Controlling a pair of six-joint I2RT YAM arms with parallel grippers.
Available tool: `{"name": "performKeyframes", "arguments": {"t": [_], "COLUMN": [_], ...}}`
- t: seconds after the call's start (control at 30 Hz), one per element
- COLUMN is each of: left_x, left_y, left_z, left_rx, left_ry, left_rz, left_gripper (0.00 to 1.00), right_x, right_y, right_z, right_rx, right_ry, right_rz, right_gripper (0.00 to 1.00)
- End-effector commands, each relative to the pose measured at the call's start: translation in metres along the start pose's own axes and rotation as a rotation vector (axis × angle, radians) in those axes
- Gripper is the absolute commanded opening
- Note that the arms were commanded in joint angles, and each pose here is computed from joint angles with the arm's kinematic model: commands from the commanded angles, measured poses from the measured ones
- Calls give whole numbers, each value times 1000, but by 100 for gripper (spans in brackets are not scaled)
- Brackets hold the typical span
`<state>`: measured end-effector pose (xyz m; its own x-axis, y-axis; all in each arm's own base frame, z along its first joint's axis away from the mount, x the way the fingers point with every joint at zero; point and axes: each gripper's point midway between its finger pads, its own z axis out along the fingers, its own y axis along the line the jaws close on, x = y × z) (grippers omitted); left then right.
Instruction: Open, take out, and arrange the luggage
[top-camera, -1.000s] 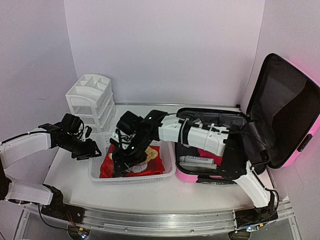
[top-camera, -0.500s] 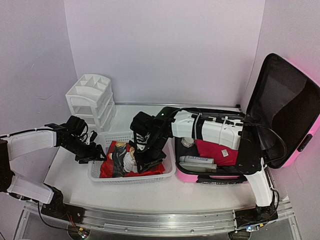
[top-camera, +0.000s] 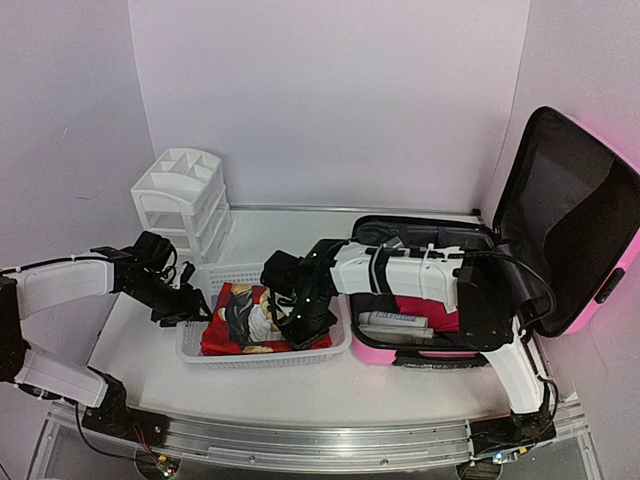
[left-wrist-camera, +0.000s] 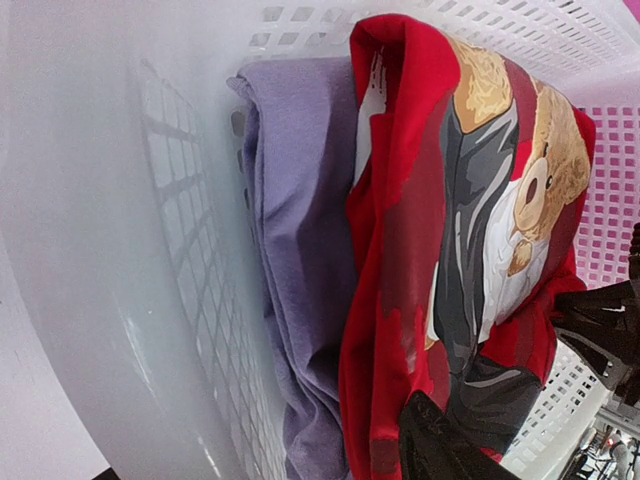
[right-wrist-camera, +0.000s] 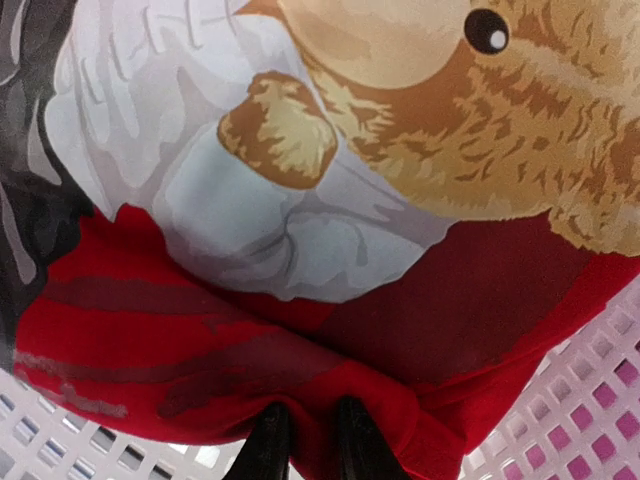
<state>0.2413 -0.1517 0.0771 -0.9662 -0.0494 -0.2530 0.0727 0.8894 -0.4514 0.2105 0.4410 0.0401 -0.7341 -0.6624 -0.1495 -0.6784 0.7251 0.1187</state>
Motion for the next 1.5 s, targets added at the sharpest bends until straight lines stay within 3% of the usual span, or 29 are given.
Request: {"name": "performKeyframes", "arguments": {"t": [0.0,0.13,0.3,0.47,0.57,0.8,0.87,1.0,1.1,1.2,1.37,1.47], "left_x": [-23,-22,-24,-33,-40,-48,-49,-51,-53,-55,-59,-61], "left_y": [-20,-26,-26,-21,-16,-20,-23,-28,-30,-34,-40,-43], "left_z": [-11,-16,-21,-36,-47,-71,-74,-81,-85,-87,-89,-94], "left_rx": [56,80,75,20,-25,-28,-19,-5,-1,7,22,28], "left_ry": [-69,-74,-98,-161,-222,-315,-324,-339,-350,-354,-352,-364], "left_rz": [44,66,69,63,53,65,71,88,99,111,139,158], "left_gripper": [65,69,76,78,78,76,75,76,75,76,77,77], "right_x": [-12,-11,-7,-7,-10,-25,-22,-6,-2,-11,-31,-29], "right_y": [-25,0,15,13,8,24,22,20,21,21,11,-24], "right_z": [16,-5,-56,-88,-86,-57,-40,-8,-8,-32,-98,-123], "right_rx": [166,46,-46,-62,-38,-103,-91,-98,-107,-111,-86,34], "right_ry": [-44,-61,-124,-204,-215,-187,-157,-91,-84,-146,-305,-357], "right_rz": [-63,-31,15,27,30,77,108,180,193,172,126,144], "right_gripper": [20,27,49,63,63,48,40,33,30,31,48,59]}}
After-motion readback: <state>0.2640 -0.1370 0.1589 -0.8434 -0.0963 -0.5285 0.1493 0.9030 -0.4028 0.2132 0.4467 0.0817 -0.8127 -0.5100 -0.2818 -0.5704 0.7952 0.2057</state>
